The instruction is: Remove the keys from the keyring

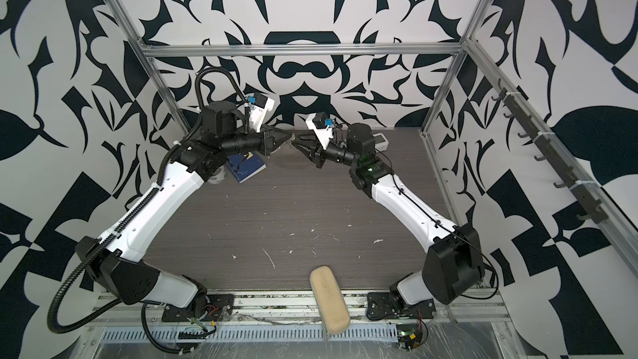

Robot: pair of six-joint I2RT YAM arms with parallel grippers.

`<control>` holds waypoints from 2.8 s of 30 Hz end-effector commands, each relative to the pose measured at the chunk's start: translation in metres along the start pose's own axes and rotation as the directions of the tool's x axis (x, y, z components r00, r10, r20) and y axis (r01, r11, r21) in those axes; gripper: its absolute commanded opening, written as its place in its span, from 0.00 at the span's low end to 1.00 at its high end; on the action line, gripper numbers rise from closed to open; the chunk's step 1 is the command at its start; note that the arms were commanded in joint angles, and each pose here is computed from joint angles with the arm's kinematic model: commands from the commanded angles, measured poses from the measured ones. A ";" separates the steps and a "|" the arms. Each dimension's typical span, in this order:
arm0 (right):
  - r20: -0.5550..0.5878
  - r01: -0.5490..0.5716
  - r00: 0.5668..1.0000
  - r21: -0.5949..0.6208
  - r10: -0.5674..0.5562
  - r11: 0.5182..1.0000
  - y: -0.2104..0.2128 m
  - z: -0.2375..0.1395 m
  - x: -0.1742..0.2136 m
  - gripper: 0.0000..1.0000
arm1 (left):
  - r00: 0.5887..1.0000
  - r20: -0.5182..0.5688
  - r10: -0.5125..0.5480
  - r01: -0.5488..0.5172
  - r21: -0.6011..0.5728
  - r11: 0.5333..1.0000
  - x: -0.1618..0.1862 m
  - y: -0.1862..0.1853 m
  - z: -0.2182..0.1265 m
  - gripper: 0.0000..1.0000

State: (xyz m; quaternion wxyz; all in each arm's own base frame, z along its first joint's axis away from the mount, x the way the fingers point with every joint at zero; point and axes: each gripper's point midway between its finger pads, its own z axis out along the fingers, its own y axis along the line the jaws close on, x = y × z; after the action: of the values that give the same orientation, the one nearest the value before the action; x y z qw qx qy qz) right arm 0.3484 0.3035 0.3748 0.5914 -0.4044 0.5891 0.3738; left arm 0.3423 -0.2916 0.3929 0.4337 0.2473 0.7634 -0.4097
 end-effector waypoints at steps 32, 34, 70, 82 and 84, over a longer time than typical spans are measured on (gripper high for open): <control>-0.047 0.080 0.996 0.089 -0.076 0.993 -0.001 -0.003 -0.027 0.26 | 0.999 0.048 0.008 -0.010 0.032 0.999 -0.013 -0.012 -0.003 0.00; -0.049 0.082 0.996 0.089 -0.077 0.993 -0.001 -0.003 -0.027 0.27 | 0.999 0.050 0.009 -0.011 0.034 0.999 -0.013 -0.013 -0.004 0.00; -0.073 0.080 0.995 0.089 -0.074 0.993 -0.007 0.005 -0.029 0.12 | 0.998 0.060 0.007 -0.009 0.029 1.000 -0.016 -0.018 -0.004 0.00; -0.086 0.084 0.994 0.122 -0.074 0.989 -0.014 0.008 -0.028 0.12 | 0.998 0.057 0.002 -0.004 0.037 0.999 -0.014 -0.022 -0.002 0.00; -0.083 0.089 0.993 0.122 -0.079 0.989 -0.014 0.008 -0.029 0.06 | 0.998 0.055 0.001 -0.003 0.037 0.999 -0.014 -0.022 -0.002 0.00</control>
State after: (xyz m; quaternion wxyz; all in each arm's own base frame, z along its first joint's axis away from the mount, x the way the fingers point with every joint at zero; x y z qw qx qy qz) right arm 0.3599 0.3075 0.3704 0.5684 -0.4129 0.6427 0.3056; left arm 0.3458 -0.2952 0.3984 0.4473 0.2305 0.7624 -0.4069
